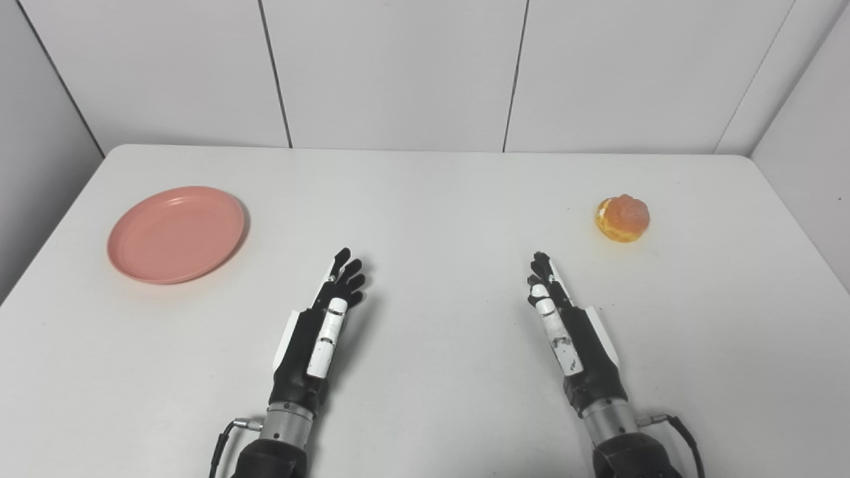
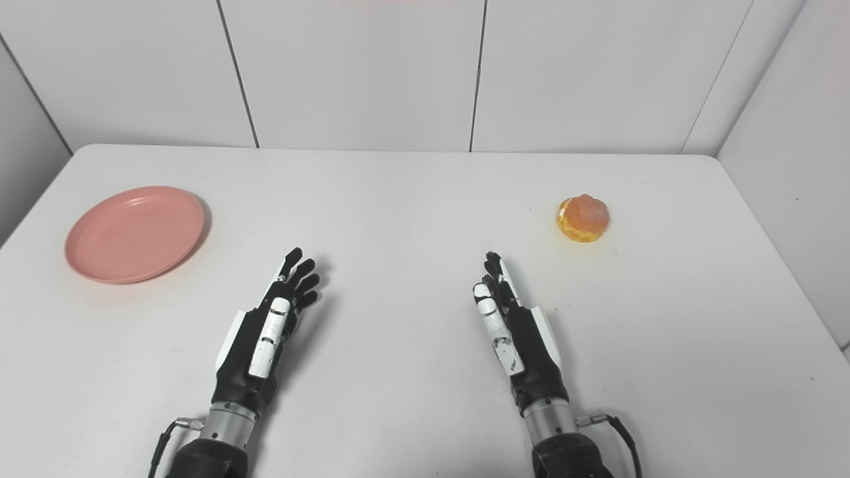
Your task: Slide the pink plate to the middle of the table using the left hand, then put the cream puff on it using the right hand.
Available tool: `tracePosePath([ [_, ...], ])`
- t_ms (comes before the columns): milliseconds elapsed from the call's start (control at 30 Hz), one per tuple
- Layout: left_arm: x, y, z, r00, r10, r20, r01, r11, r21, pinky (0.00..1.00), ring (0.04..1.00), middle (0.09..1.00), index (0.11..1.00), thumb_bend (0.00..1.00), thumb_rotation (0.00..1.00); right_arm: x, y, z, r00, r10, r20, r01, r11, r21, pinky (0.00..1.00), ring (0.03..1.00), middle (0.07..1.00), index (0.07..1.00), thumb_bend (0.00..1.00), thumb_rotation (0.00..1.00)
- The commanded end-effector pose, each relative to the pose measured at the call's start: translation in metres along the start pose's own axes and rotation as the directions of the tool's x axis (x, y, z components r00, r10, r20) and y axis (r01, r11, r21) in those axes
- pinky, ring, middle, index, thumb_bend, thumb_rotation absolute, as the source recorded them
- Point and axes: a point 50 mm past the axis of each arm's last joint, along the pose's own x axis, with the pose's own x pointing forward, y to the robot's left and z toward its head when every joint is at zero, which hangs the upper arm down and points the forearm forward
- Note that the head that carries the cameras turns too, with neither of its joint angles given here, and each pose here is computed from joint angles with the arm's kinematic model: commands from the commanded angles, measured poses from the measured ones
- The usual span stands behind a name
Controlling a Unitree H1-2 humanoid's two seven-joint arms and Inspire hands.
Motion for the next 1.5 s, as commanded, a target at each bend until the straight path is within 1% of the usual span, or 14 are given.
tracePosePath([
  [0,-0.022,0.007,-0.008,0.999,0.02,-0.03,-0.019,1.0,0.022,0.93,0.936,0.961,0.964,0.49,1.0,0.006,0.0,0.016,0.998,-0.003,0.066,0.003,1.0,0.001,0.97,0.979,0.996,0.996,0.26,1.0],
  [300,-0.022,0.007,-0.008,0.999,0.021,-0.031,-0.02,1.0,0.022,0.92,0.932,0.958,0.959,0.5,1.0,0.006,-0.001,0.016,0.998,0.0,0.069,0.0,1.0,-0.001,0.97,0.981,0.997,0.998,0.25,1.0],
  [500,-0.022,0.007,-0.008,0.999,0.022,-0.03,-0.021,1.0,0.02,0.92,0.932,0.958,0.959,0.49,1.0,0.007,-0.001,0.016,0.998,-0.002,0.064,0.003,1.0,-0.002,0.97,0.98,0.995,0.996,0.27,1.0],
  [933,-0.022,0.006,-0.009,0.999,0.023,-0.03,-0.023,1.0,0.019,0.92,0.931,0.956,0.959,0.48,1.0,0.006,0.0,0.016,0.998,-0.009,0.065,0.009,1.0,0.008,0.96,0.978,0.997,0.996,0.26,1.0],
  [1067,-0.022,0.0,-0.011,0.999,0.022,-0.038,-0.022,1.0,0.023,0.92,0.93,0.955,0.959,0.48,1.0,0.004,-0.005,0.014,0.998,-0.003,0.07,0.002,1.0,0.005,0.97,0.979,1.0,0.996,0.26,1.0],
  [1167,-0.021,-0.008,-0.013,0.999,0.027,-0.043,-0.026,0.999,0.027,0.91,0.924,0.952,0.955,0.48,1.0,0.002,-0.012,0.01,0.997,0.002,0.075,-0.002,1.0,0.003,0.98,0.984,1.0,0.995,0.28,1.0],
  [1300,-0.018,-0.022,-0.014,0.998,0.033,-0.052,-0.031,0.999,0.033,0.89,0.912,0.942,0.942,0.51,0.98,0.0,-0.024,0.007,0.997,0.016,0.081,-0.018,1.0,0.021,1.0,0.997,1.0,0.999,0.25,1.0],
  [1467,-0.016,-0.036,-0.015,0.997,0.044,-0.067,-0.041,0.998,0.043,0.89,0.918,0.94,0.94,0.48,1.0,-0.001,-0.033,0.002,0.996,0.022,0.084,-0.025,0.999,0.037,1.0,1.0,1.0,0.995,0.25,1.0],
])
